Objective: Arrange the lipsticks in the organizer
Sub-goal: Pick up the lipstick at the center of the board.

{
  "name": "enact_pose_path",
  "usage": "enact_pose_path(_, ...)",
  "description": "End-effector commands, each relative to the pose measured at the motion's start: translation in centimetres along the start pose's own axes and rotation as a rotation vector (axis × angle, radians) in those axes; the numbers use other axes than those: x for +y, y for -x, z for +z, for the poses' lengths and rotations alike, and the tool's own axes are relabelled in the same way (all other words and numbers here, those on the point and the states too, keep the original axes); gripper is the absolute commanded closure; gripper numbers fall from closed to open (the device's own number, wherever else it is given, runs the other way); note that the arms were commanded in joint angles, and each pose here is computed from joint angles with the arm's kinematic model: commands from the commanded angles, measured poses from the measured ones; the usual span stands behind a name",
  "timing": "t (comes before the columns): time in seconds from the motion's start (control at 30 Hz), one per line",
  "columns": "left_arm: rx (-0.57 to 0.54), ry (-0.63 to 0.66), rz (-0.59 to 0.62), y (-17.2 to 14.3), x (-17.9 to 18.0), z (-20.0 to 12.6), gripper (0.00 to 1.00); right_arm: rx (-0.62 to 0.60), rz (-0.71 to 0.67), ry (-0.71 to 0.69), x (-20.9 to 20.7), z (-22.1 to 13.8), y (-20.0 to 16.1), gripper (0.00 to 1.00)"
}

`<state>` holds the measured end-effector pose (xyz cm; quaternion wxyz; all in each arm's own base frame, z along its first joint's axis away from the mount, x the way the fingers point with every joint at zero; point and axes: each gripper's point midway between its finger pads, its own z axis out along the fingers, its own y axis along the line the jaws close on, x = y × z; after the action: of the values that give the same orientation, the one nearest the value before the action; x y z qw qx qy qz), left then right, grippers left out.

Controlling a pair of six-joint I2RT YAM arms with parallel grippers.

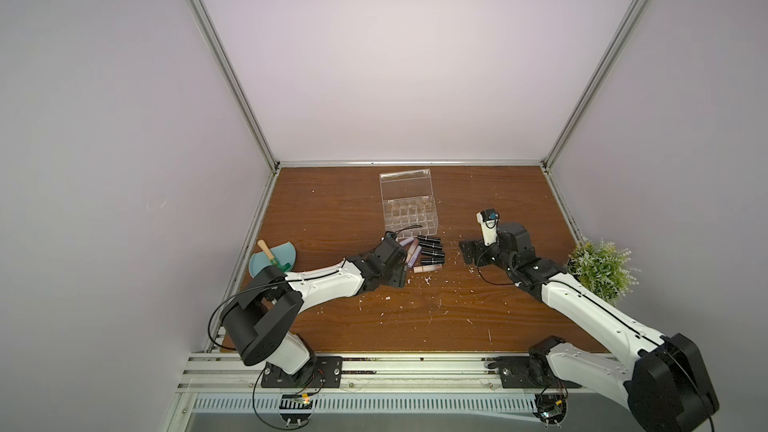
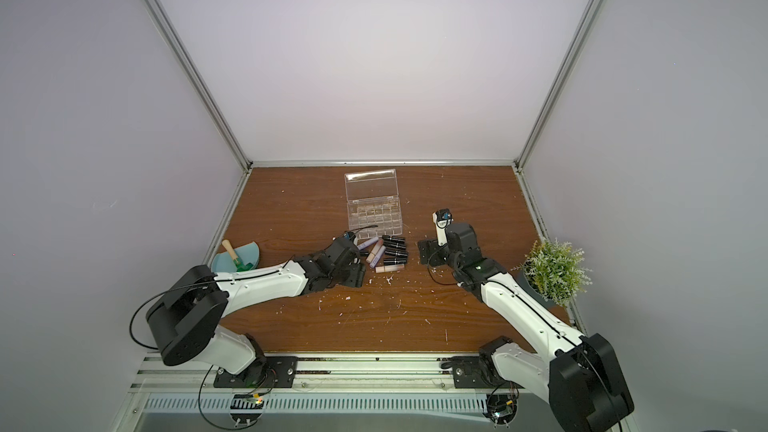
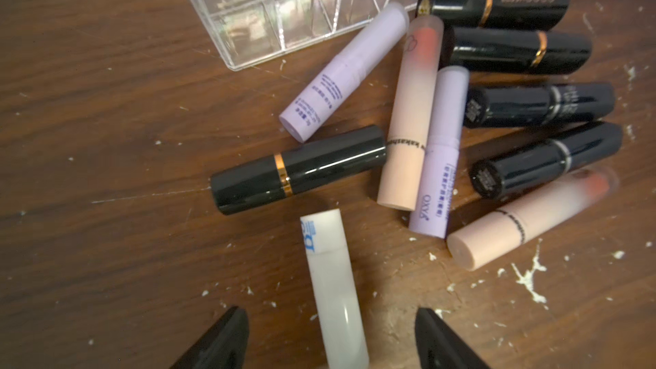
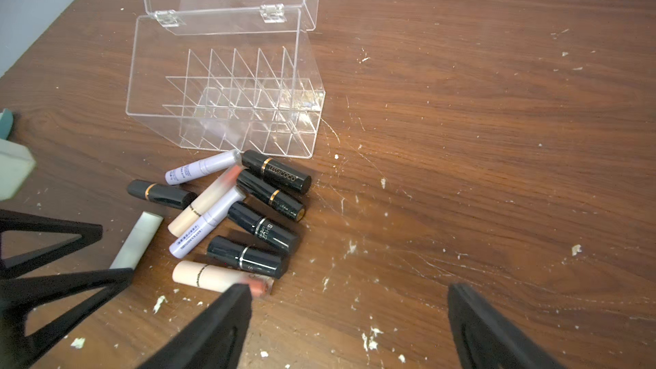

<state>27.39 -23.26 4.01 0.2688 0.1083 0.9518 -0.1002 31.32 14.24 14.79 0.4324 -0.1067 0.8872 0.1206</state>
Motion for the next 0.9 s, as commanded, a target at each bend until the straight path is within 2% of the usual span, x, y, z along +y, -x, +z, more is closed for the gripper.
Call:
enact_pose_path(0.0, 0.049, 0.007, 0.006, -1.1, -0.1, 0.3, 0.24, -0.041, -0.020, 0.012, 0.4, -0.4, 1.4, 0.09)
enact_pose_path(0.37, 0.060, 0.001, 0.014, -1.2, -0.4, 0.7, 0.43, -0.035, -0.024, 0.026, 0.8, -0.4, 1.8, 0.17)
enact_pose_path(0.63, 0.077, 0.011, 0.017, -1.8, -0.3, 1.3, 0.45, -0.027, -0.021, 0.040, 1.0, -0.4, 1.6, 0.23)
enact_pose_path(0.77, 0.081, 0.011, 0.017, -2.0, -0.3, 1.6, 0.58, -0.021, -0.022, 0.040, 1.0, -0.3, 1.5, 0.25)
enact_pose_path(0.87, 0.081, 0.002, 0.018, -2.0, -0.6, 1.5, 0.64, -0.021, -0.020, 0.045, 1.1, -0.3, 1.5, 0.26)
